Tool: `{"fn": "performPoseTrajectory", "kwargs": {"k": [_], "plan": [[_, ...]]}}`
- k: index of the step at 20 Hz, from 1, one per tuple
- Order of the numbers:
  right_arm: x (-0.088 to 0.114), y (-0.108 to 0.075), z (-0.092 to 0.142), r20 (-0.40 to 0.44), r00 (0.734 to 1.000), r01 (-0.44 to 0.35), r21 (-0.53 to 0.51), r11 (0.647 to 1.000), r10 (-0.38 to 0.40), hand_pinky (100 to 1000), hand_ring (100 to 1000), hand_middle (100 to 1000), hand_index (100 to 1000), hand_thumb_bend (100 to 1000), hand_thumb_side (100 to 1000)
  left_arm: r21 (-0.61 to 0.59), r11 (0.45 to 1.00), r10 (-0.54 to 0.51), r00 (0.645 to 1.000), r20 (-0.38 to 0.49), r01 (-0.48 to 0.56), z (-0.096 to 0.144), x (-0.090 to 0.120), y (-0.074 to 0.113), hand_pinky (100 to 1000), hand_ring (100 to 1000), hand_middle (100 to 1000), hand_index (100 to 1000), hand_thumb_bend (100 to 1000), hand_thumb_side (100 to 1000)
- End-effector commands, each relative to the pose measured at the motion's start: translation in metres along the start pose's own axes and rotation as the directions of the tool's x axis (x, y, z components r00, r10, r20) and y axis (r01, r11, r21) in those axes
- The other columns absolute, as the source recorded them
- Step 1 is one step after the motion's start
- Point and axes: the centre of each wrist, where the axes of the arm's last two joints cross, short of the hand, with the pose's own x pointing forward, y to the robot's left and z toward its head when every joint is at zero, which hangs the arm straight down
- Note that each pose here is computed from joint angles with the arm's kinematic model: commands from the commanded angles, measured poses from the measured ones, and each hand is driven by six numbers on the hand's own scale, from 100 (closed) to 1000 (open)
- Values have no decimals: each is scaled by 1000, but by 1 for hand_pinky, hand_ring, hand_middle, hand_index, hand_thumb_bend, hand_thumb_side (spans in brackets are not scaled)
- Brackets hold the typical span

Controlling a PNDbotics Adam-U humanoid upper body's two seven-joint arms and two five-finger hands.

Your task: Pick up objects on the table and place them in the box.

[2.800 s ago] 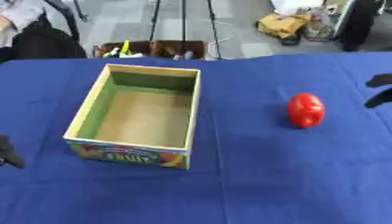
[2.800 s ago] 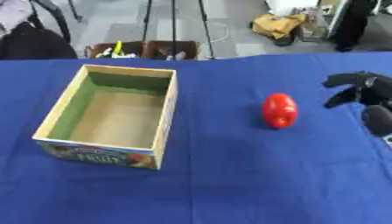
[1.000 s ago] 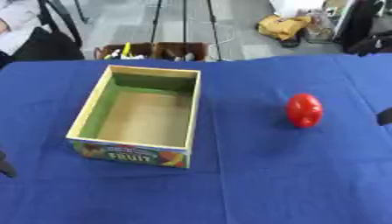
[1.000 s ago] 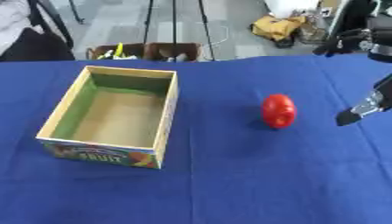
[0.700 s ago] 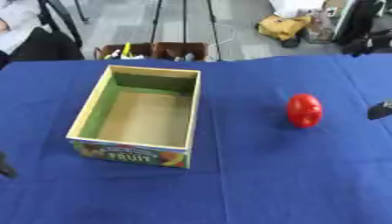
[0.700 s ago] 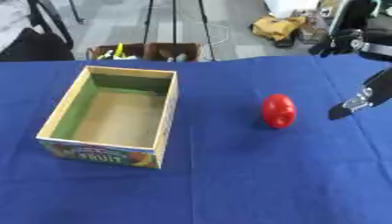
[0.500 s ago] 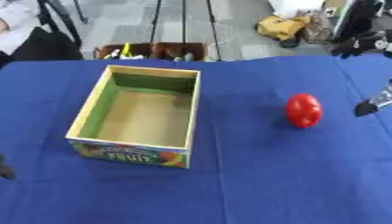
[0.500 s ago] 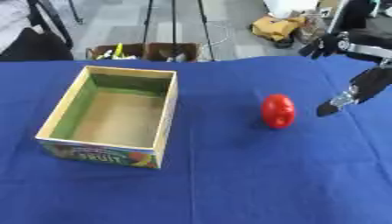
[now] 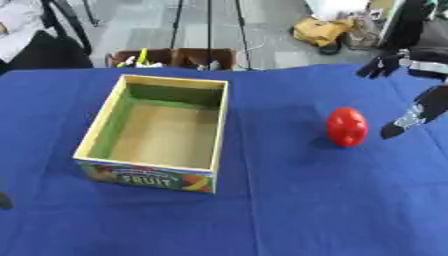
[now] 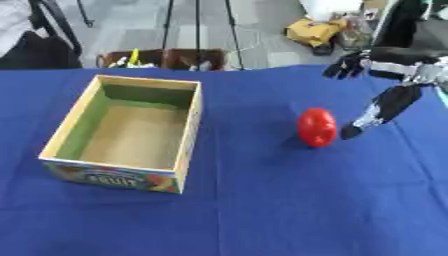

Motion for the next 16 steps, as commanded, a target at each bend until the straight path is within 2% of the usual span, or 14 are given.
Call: {"fn": "performPoseTrajectory", "kwargs": {"k": [1,6,16], "plan": [[3,-12,0,-34,999,-35,8,999,36,811,837,825,906,879,578,-15,1000,-4,1000,30,5,-4,7,1,376,398,452,594,100,869],[4,-6,-8,-65,997,-41,10,999,42,807,834,818,899,870,569,-20,1000,0,999,35,0,-5,8,0,375,398,452,594,100,869],[-14,3,-11,-137,987,-88,-20,996,84,804,840,819,895,869,562,-32,999,8,999,45,-6,-6,8,-3,374,396,452,593,100,870]]}}
